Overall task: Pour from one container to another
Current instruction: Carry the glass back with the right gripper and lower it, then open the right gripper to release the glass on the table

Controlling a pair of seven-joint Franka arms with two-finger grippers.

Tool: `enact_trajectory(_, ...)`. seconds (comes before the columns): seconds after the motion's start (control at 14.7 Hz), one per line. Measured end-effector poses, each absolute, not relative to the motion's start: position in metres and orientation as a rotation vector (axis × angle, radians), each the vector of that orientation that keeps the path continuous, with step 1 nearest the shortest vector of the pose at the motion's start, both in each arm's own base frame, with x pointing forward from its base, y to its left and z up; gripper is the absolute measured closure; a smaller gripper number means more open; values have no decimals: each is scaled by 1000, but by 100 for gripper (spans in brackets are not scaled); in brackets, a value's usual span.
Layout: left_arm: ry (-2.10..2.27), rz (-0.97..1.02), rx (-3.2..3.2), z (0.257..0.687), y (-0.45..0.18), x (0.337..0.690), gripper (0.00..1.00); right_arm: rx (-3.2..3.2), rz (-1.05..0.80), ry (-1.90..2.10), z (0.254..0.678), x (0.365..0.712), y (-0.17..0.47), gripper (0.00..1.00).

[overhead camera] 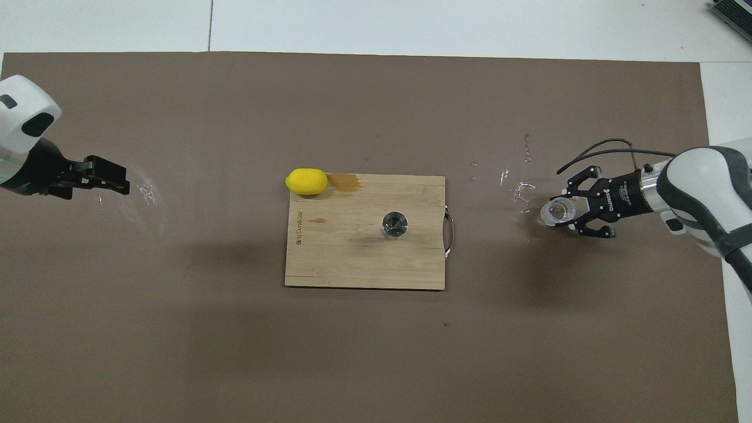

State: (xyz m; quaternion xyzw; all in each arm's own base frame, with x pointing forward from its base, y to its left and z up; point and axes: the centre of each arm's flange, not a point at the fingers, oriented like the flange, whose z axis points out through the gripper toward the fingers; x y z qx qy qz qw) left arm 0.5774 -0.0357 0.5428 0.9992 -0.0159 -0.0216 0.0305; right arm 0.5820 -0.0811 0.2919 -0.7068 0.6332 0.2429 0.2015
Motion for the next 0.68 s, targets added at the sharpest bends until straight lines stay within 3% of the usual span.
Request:
enact_trajectory(0.34,-125,61,3080,592,-69,557,0,-1918,678,1819,278,580,-94,49)
enact_trajectory(0.41,-79,69,3081,595,-65,555,0,-1909,670,1832,278,580,-96,45)
enact_trajectory(0.68,162,70,3075,597,-60,556,0,-1897,639,1853,277,579,-104,1)
